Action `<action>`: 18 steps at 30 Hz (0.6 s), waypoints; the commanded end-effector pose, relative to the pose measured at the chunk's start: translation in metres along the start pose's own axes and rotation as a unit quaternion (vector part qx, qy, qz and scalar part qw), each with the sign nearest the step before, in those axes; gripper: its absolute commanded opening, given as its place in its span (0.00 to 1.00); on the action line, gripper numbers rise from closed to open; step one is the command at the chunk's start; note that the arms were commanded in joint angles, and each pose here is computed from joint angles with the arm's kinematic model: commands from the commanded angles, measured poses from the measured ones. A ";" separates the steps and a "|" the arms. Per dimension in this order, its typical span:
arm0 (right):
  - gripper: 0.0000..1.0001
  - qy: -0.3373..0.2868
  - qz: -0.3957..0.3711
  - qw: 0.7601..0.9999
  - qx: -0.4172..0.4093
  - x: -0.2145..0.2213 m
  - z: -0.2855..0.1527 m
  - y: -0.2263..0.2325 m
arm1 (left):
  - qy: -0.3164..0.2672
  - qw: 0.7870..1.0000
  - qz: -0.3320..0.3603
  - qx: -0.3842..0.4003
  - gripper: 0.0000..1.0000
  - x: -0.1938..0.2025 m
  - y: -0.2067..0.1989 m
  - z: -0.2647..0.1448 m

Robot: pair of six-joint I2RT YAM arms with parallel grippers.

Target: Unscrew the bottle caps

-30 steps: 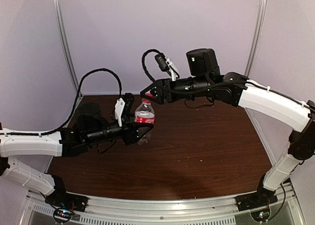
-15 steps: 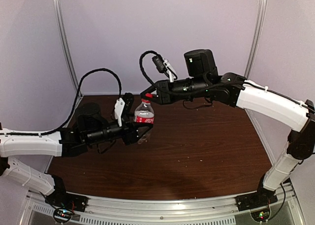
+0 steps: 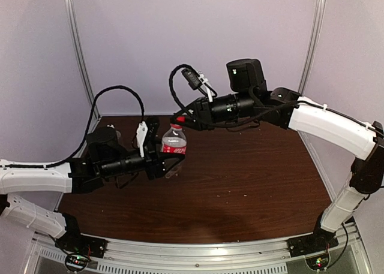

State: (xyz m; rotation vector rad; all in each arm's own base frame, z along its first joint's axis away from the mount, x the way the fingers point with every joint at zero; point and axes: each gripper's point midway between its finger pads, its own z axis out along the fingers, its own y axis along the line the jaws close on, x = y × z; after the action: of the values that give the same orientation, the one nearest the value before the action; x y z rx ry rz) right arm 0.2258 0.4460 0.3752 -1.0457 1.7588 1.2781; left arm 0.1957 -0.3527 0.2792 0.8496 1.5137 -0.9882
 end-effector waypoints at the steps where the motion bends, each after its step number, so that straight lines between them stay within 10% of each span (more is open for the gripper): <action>1: 0.15 0.013 -0.107 0.986 -0.127 0.001 -0.014 0.038 | -0.053 0.991 0.020 0.119 0.36 -0.024 -0.042 -0.014; 18: 0.24 0.011 -0.191 0.951 -0.241 0.006 -0.045 0.072 | -0.072 0.956 0.015 0.284 0.36 -0.023 -0.094 -0.035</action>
State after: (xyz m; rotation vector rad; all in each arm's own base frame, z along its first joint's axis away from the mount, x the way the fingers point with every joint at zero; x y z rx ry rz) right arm 0.1497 0.4276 0.3871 -1.5910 1.2845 1.4993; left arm 0.1184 -0.3634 0.2921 1.1307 1.2661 -1.4016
